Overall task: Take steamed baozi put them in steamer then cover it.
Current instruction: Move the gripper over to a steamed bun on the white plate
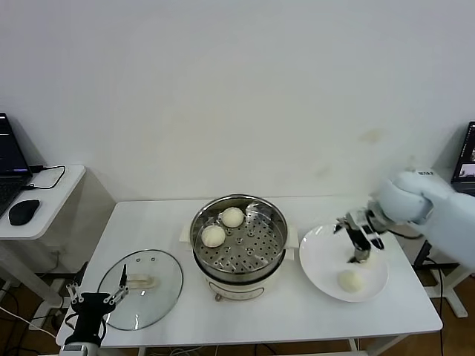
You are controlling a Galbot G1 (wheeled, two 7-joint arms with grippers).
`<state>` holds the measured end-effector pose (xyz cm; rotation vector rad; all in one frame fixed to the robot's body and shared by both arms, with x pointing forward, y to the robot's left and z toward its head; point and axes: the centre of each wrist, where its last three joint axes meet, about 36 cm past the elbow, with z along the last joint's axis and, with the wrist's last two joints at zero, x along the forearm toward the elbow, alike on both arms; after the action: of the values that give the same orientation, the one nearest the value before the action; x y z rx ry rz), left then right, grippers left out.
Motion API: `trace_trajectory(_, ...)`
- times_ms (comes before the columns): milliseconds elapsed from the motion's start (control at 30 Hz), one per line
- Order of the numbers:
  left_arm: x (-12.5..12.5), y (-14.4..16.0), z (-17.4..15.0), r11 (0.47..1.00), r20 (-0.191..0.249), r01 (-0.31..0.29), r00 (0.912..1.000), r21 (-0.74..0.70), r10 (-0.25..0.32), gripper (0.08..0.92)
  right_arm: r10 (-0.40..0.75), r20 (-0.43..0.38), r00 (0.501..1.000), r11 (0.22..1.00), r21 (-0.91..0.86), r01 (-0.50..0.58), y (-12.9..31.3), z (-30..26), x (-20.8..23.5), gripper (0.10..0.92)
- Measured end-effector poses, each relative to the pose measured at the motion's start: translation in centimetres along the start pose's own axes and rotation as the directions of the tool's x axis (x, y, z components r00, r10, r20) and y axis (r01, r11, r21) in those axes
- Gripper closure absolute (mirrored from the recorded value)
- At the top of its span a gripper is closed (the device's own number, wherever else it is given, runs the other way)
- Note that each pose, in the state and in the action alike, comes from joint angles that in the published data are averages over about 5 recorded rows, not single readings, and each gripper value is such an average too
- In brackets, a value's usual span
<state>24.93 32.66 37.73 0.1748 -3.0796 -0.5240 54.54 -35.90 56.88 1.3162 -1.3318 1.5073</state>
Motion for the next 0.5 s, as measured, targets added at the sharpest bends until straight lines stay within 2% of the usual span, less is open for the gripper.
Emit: trace_trajectory(500,0.4,0.6,0.1,1.000,-0.009,0.016,0.9998,-0.011,-0.017,0.177,-0.037,-0.059,0.998,0.999,-0.042,0.034,3.5,3.2,-6.2,0.200)
